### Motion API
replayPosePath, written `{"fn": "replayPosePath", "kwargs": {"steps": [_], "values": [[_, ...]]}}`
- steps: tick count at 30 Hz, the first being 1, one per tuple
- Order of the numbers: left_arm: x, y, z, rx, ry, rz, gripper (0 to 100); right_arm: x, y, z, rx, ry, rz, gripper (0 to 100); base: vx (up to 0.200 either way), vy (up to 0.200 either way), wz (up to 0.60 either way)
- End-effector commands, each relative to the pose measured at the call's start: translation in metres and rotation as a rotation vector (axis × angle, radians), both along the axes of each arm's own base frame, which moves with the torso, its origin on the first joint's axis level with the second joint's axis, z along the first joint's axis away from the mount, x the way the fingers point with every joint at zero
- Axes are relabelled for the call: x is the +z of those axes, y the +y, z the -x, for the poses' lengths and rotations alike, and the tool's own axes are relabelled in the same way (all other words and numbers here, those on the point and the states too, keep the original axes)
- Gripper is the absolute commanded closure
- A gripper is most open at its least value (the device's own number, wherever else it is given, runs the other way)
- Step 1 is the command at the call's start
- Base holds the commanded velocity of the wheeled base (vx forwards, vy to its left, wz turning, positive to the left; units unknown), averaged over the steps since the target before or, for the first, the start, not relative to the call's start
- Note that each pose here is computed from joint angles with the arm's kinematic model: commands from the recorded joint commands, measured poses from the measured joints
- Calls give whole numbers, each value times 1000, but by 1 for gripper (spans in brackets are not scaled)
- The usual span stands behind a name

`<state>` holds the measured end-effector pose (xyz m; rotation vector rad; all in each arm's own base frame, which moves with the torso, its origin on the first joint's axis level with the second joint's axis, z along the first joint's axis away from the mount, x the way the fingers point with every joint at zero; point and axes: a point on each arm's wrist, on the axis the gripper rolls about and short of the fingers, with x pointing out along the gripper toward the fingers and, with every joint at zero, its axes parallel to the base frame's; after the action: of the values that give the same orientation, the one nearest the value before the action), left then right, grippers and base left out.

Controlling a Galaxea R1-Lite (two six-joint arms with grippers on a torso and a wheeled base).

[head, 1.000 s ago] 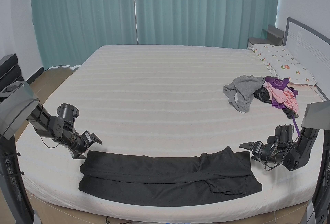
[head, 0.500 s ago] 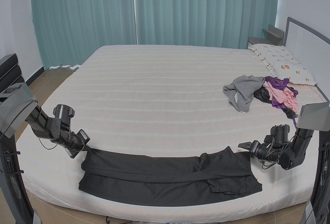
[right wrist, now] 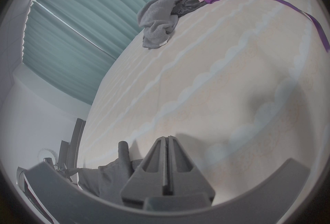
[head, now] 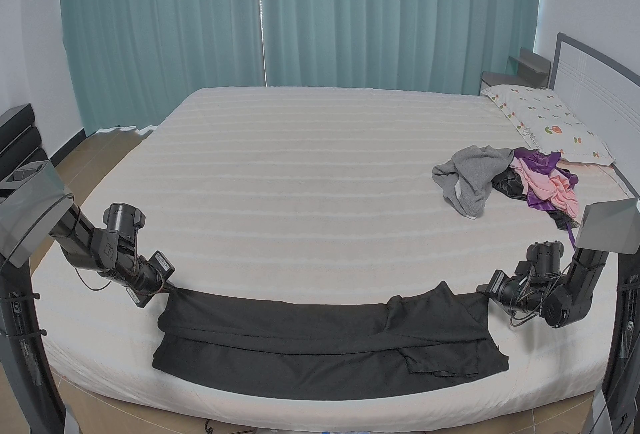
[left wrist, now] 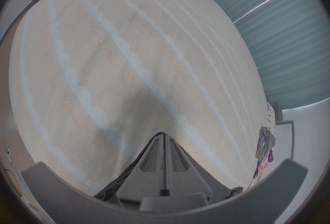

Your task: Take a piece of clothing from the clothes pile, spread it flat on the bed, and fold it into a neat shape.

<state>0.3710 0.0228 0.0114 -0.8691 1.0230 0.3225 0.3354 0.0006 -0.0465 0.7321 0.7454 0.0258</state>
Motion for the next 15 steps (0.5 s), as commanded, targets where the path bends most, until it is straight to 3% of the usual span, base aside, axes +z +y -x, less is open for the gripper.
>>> {"fn": "replayPosePath", "kwargs": {"steps": [1, 7, 8, 9, 15], "values": [[0, 0, 0, 0, 0, -1, 100, -2, -5, -1, -16, 2, 0, 100, 0, 0, 0], [0, 0, 0, 1, 1, 2, 100, -3, -5, 0, -17, 6, -2, 100, 0, 0, 0], [0, 0, 0, 1, 1, 2, 0, -3, -5, 0, -17, 6, -2, 100, 0, 0, 0], [1, 0, 0, 1, 0, 1, 0, -2, -5, 0, -18, 5, -3, 0, 0, 0, 0], [4, 3, 1, 13, -5, 32, 0, 13, -4, 8, -19, -17, -1, 0, 0, 0, 0]]}}
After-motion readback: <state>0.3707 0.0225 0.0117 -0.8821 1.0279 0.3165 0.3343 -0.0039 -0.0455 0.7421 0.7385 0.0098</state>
